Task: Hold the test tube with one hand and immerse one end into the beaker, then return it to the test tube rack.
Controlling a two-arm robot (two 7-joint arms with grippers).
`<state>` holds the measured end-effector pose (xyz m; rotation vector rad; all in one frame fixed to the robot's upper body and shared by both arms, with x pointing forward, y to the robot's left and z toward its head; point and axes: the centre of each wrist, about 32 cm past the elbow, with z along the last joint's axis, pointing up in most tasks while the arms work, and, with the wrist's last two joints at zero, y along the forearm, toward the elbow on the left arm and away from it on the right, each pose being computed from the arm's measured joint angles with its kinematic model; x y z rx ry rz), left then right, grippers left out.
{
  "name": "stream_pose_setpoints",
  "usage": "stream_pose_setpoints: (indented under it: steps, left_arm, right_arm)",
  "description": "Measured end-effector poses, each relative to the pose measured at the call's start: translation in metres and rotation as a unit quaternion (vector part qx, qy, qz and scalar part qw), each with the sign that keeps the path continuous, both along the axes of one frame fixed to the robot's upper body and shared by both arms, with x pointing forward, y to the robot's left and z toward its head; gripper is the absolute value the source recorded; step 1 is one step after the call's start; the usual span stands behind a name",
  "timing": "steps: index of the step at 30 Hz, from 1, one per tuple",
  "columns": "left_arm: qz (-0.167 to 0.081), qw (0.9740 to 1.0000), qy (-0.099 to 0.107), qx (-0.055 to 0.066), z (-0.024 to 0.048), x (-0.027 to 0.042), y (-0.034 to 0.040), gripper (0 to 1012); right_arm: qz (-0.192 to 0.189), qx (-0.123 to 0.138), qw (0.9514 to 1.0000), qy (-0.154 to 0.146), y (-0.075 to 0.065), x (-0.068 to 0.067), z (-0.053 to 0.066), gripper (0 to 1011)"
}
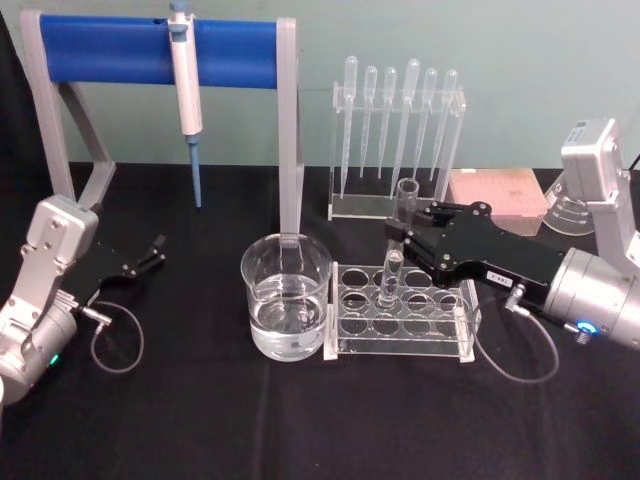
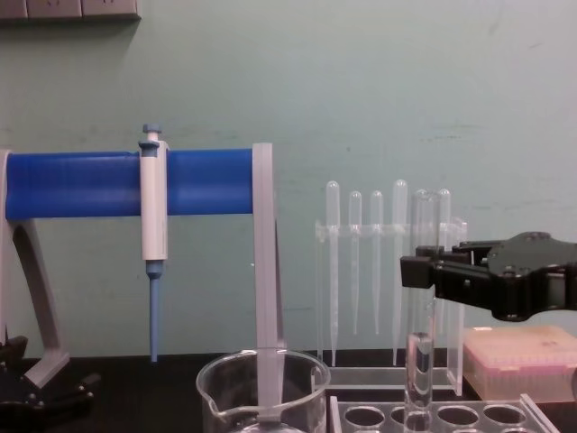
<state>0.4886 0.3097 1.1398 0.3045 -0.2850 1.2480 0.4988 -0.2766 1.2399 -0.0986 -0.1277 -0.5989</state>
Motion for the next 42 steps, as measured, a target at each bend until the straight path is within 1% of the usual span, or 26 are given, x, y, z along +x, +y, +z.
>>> stream_pose_setpoints:
  steps: [9, 26, 42]
  left_arm:
    - [0.000, 1.0000, 0.000, 0.000, 0.0000, 0.0000, 0.0000, 1000]
    - [0.000, 1.0000, 0.000, 0.000, 0.0000, 0.0000, 0.0000, 1000]
    - [0.000, 1.0000, 0.000, 0.000, 0.0000, 0.0000, 0.0000, 1000]
  right_arm:
    - [0.002, 0.002, 1.0000, 0.008, 0.001, 0.002, -0.009, 233]
    - [0.001, 0.003, 0.9998, 0.022, 0.002, 0.002, -0.025, 233]
    - [-0.004, -0.002, 0.9996, 0.029, 0.002, 0.000, -0.030, 233]
